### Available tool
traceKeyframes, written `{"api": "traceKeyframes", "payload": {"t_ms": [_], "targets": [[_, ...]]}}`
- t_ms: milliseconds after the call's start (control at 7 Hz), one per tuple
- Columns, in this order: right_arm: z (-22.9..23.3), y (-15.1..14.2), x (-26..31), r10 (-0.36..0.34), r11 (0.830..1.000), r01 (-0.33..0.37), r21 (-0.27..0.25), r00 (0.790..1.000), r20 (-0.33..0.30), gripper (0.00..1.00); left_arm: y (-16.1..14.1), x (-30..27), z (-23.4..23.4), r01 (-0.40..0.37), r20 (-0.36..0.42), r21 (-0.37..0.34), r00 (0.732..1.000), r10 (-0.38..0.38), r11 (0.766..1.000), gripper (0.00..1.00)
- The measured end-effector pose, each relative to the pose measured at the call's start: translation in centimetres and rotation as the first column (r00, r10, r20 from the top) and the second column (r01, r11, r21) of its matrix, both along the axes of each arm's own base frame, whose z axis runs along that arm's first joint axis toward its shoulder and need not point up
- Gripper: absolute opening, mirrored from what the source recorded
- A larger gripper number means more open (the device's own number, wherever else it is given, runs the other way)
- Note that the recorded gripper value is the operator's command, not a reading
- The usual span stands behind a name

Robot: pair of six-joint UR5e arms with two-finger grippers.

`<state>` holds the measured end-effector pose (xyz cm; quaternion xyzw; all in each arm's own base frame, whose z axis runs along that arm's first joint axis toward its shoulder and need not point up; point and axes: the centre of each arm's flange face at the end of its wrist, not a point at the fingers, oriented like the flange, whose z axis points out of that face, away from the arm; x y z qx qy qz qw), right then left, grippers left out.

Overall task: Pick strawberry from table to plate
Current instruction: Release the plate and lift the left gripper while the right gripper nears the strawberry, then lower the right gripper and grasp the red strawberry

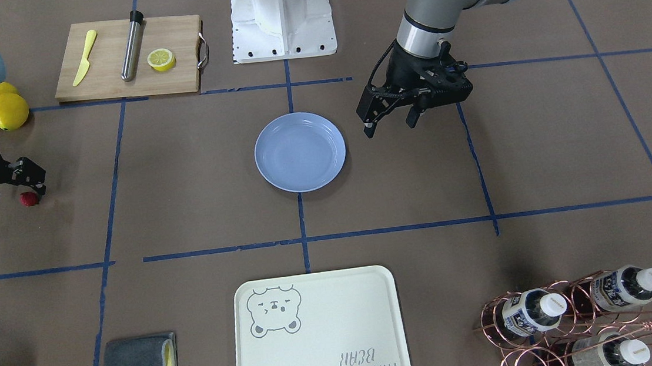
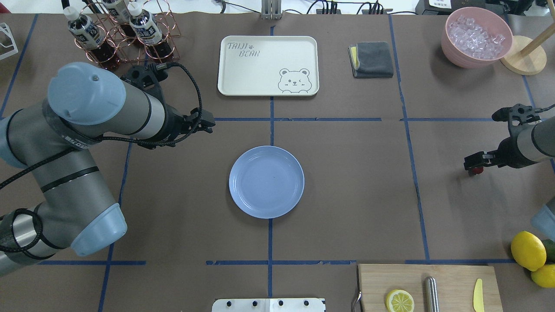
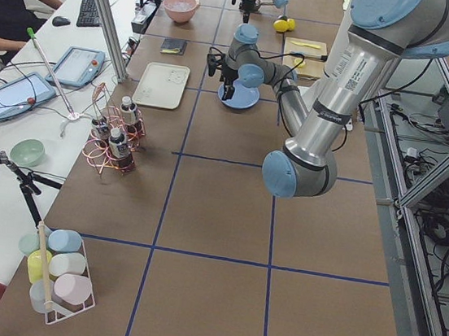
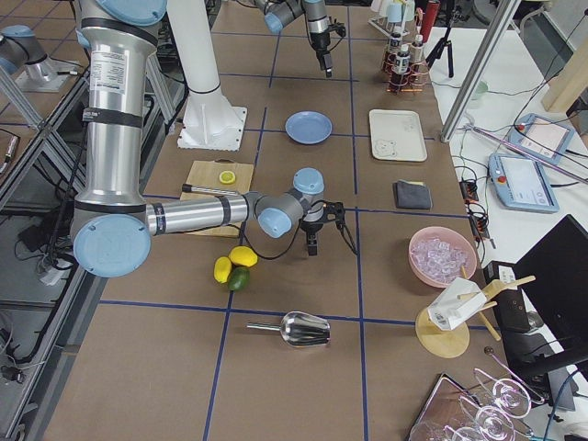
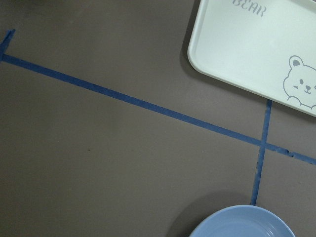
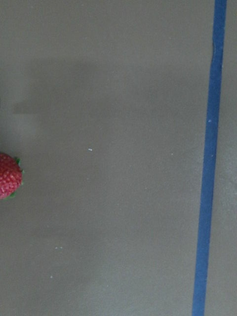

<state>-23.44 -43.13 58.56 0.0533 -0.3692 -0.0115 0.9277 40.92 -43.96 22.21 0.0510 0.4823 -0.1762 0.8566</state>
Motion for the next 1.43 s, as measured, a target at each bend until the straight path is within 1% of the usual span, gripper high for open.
{"api": "traceKeyframes", "payload": {"t_ms": [143, 429, 714, 1143, 1286, 1429], "targets": [[0.09, -0.19, -0.28, -0.002, 1.0, 0.002, -0.001, 1.0, -0.001, 0.88, -0.04, -0.03, 0.01, 0.0, 0.0, 0.001, 1.0, 0.0, 1.0, 1.0], [0.11, -0.76, -0.79, -0.003, 1.0, 0.003, -0.002, 1.0, -0.002, 0.73, -0.07, -0.07, 0.06, 0.0, 0.001, 0.001, 1.0, 0.0, 1.0, 1.0], [0.27, -0.88, -1.02, -0.007, 1.0, 0.007, -0.003, 1.0, -0.004, 0.66, -0.08, -0.06, 0.1, 0.0, 0.002, 0.0, 1.0, 0.0, 1.0, 1.0], [0.55, -0.83, -1.09, -0.015, 1.0, 0.015, -0.004, 1.0, -0.009, 0.66, -0.1, -0.04, 0.1, 0.0, 0.002, 0.001, 1.0, 0.0, 1.0, 1.0], [0.61, -0.79, -1.1, -0.016, 1.0, 0.016, -0.005, 1.0, -0.009, 0.55, -0.1, -0.03, 0.08, 0.0, 0.002, 0.001, 1.0, 0.0, 1.0, 1.0], [0.64, -0.75, -1.1, -0.017, 1.0, 0.017, -0.006, 1.0, -0.009, 0.34, -0.1, -0.03, 0.05, -0.001, 0.001, 0.002, 1.0, 0.001, 1.0, 1.0]]}}
